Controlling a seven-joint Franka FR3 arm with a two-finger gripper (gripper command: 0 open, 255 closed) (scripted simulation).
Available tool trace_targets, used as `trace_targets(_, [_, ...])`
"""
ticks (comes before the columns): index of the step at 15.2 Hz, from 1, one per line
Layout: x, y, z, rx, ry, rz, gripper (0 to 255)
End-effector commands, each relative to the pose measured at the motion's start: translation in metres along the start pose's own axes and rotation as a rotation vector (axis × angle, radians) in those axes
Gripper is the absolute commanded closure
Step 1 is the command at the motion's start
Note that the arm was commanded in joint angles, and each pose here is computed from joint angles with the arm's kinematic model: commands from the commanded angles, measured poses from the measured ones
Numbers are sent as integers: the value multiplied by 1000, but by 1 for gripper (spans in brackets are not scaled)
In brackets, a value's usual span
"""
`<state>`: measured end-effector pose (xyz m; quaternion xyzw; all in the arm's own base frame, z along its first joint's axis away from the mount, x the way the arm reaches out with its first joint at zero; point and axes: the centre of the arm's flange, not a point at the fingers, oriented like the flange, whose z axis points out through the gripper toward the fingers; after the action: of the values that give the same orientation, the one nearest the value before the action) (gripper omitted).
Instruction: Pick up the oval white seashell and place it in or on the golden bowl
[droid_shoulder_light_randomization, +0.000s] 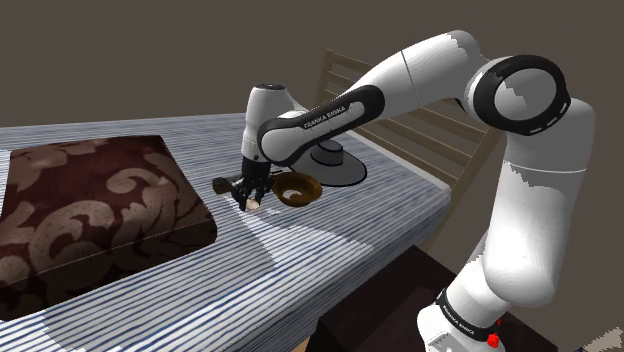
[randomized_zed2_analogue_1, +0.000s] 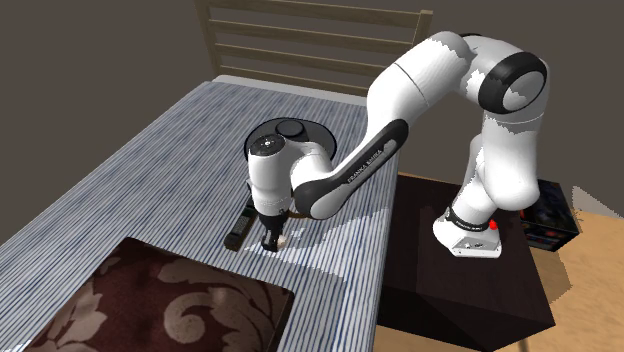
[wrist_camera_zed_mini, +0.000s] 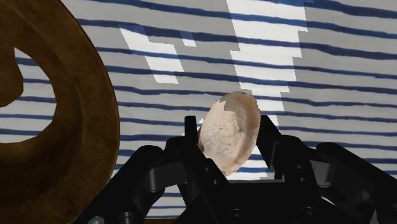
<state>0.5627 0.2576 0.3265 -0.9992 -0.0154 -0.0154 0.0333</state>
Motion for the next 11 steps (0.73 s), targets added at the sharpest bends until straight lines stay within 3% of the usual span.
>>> trace_targets(1, [-1,-1,-3,0,-3,-1,255])
trace_targets(11, [1,-4,-56,0,-3,-1,255])
